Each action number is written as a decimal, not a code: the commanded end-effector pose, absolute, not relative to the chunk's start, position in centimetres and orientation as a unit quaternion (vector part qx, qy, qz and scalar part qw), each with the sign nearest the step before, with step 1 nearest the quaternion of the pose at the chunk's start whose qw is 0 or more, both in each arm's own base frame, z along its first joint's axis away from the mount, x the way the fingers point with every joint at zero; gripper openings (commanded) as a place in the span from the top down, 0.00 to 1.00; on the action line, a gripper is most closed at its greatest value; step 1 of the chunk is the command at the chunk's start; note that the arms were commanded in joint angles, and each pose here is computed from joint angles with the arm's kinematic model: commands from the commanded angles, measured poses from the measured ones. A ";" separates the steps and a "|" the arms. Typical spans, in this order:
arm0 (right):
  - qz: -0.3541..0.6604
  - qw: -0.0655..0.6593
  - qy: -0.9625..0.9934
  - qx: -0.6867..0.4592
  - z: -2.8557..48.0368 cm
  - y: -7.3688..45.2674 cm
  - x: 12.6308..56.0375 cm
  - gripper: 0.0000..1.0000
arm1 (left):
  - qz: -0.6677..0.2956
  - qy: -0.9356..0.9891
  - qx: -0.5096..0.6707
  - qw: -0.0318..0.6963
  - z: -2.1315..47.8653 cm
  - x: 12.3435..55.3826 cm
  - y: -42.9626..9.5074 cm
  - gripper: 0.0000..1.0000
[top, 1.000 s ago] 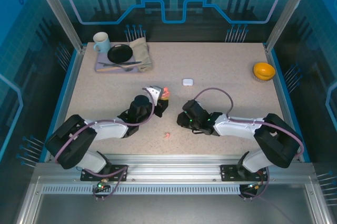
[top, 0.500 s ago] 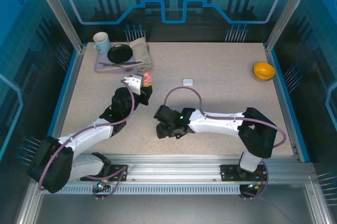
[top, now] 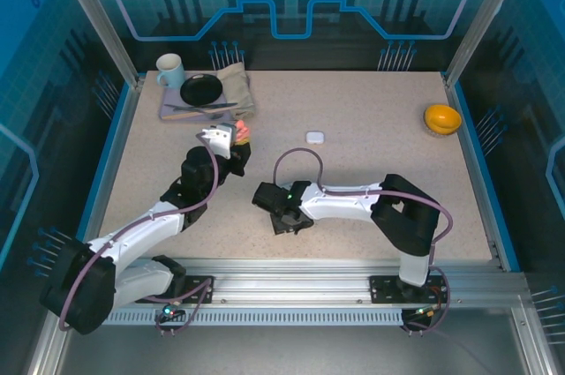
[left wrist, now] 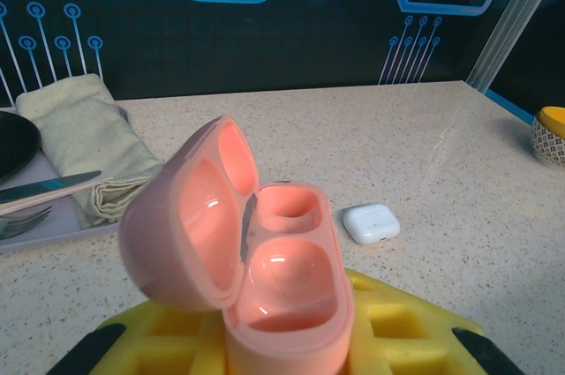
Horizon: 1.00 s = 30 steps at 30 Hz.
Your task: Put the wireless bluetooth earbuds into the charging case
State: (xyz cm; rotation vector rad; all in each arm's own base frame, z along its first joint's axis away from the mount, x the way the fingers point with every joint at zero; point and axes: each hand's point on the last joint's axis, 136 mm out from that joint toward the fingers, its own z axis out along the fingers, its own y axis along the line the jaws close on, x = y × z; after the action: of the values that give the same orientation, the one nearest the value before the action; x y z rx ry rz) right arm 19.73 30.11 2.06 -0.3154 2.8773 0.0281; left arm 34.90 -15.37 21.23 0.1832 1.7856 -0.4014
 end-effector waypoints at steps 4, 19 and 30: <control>-0.018 0.121 0.990 -0.065 2.1 25.4 19.3 0.45 | -0.183 0.764 0.083 0.613 22.0 35.1 -15.6 1.00; 0.010 0.111 0.990 0.083 4.4 22.8 19.2 0.46 | -0.199 0.759 0.084 0.614 22.3 35.5 -16.2 1.00; 0.079 0.099 0.973 0.192 3.8 24.7 19.3 0.58 | -0.202 0.755 0.086 0.618 22.6 35.3 -16.2 1.00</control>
State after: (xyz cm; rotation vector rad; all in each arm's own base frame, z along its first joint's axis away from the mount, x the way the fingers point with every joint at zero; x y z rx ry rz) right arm 18.78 24.37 3.40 0.4669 2.9007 0.2049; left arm 34.96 -16.04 20.40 0.2046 1.8069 -0.4322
